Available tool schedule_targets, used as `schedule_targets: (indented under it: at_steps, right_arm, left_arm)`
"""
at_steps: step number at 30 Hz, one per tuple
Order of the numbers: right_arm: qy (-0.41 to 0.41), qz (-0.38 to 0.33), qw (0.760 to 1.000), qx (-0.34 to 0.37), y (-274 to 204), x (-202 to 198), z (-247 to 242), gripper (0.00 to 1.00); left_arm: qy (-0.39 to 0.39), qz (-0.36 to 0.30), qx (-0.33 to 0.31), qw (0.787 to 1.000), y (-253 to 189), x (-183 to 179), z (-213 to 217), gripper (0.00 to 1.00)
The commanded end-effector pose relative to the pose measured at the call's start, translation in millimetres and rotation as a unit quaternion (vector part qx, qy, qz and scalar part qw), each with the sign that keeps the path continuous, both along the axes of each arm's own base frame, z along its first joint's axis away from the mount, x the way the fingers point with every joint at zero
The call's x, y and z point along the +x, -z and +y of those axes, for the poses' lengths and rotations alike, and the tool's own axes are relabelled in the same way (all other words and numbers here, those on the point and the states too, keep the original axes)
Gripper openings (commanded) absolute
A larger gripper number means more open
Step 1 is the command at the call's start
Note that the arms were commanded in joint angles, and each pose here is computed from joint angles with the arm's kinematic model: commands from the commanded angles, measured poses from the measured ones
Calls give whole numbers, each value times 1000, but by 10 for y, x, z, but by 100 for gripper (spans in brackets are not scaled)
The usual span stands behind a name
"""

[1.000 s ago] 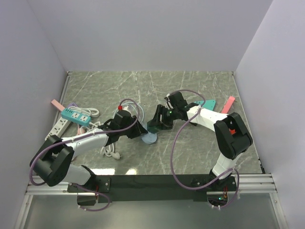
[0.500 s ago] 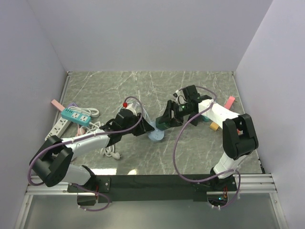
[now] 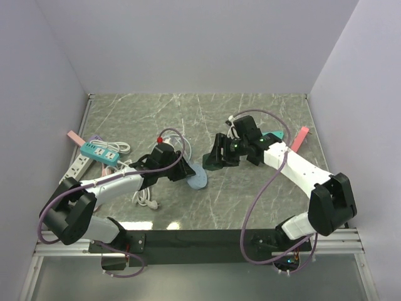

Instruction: Pull the plug off the socket

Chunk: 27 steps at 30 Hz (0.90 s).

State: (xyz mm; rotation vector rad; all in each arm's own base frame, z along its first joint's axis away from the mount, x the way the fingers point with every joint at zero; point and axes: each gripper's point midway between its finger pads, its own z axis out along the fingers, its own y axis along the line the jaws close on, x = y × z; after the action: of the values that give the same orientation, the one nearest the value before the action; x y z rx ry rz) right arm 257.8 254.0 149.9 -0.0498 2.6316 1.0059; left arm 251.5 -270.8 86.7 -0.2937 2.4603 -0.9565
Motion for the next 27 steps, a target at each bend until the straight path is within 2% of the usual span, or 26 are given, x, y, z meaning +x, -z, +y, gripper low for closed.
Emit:
schedule_targets:
  at_steps: [1,3,5,6,7,12,13,17,19,20,27]
  right_arm:
    - [37,-32,998,-35,8,176,-200,0]
    - [89,-44,994,-41,-84,423,-523,0]
    - [133,-61,986,-81,-142,660,-869,0]
    - [191,-69,970,-132,-103,844,-1248,0]
    - [210,-68,962,-160,-87,912,-1441,0]
    - [315,-76,918,-228,-99,1357,-2113,0]
    - [350,-85,898,-254,-123,1433,-2312,0]
    - [414,-65,848,-324,90,1531,-2719,0]
    - [427,-48,836,-341,219,1527,-2808,0]
    - [438,-41,821,-364,300,1507,-2921,0]
    - [463,-19,798,-386,550,1401,-3137,0]
  left_arm:
    - [-1,-32,-22,999,-279,135,-109,1]
    - [-3,-37,-24,999,-314,132,-96,1]
    - [-7,-29,-14,999,-262,91,-38,1]
    - [-7,-31,-16,999,-283,79,-28,1]
    - [-9,-31,-14,999,-279,72,-13,1]
    - [-13,-36,-17,999,-318,37,31,1]
    - [-15,-33,-14,999,-306,25,46,1]
    - [-11,-34,-12,999,-323,-12,71,1]
    - [-8,-35,-6,999,-309,-19,83,1]
    - [-7,-33,-3,999,-311,-26,89,1]
    - [2,-38,9,999,-337,13,72,1]
